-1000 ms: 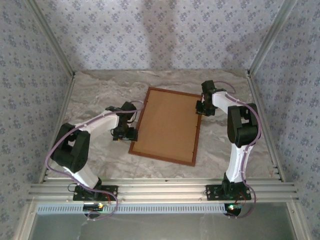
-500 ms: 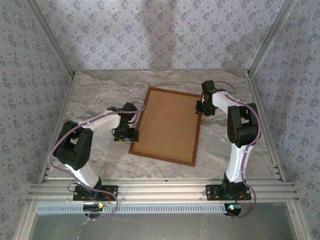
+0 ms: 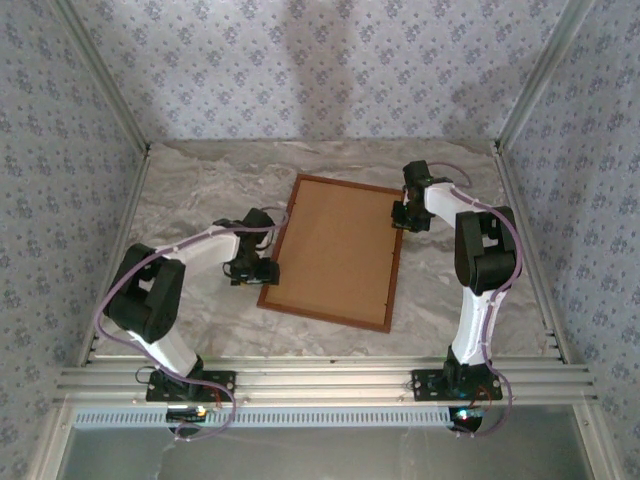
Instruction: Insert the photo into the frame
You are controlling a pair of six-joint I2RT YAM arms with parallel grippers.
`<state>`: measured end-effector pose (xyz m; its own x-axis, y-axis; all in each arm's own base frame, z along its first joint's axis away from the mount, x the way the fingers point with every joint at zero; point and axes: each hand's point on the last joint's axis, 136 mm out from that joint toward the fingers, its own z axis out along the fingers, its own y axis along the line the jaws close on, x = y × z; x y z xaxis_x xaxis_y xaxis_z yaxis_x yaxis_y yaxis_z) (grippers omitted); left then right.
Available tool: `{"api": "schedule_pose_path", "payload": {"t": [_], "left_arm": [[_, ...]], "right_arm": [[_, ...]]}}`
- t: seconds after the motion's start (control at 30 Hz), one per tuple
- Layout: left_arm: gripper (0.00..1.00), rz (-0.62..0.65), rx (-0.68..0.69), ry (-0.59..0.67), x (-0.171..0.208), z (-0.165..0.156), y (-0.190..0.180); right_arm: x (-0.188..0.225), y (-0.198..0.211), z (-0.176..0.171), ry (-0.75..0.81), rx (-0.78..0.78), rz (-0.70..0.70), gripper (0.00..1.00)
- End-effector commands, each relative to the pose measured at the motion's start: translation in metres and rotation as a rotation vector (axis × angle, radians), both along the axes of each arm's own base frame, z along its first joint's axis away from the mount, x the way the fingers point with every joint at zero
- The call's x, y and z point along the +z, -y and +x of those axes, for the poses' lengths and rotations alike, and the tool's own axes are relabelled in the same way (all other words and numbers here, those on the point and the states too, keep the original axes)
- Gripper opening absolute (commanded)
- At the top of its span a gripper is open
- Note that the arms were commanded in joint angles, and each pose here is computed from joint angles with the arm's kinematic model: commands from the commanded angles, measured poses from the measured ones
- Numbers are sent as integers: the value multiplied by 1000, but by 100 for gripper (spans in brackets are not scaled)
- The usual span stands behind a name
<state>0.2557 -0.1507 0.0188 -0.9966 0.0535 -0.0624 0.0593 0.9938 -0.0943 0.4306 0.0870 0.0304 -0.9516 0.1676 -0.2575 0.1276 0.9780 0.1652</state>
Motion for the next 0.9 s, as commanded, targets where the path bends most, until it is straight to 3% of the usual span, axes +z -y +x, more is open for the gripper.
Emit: {"api": "schedule_pose_path", "payload": {"t": [0.0,0.2,0.57,0.87], "left_arm": [[69,76,3,-130,-36,-36,-10],[69,82,-8,-112,-38,-29,-3],[69,-6,30,95,55,28,-5],[70,-25,90,125,55,31,-18]], "right_arm": [[2,-4,-6,-24,9,10,22],[3,-6,-10,-34,15,16,22],[4,-4,-10,-32,11,15,22],[3,-5,-9,-27,12,21,22]]}}
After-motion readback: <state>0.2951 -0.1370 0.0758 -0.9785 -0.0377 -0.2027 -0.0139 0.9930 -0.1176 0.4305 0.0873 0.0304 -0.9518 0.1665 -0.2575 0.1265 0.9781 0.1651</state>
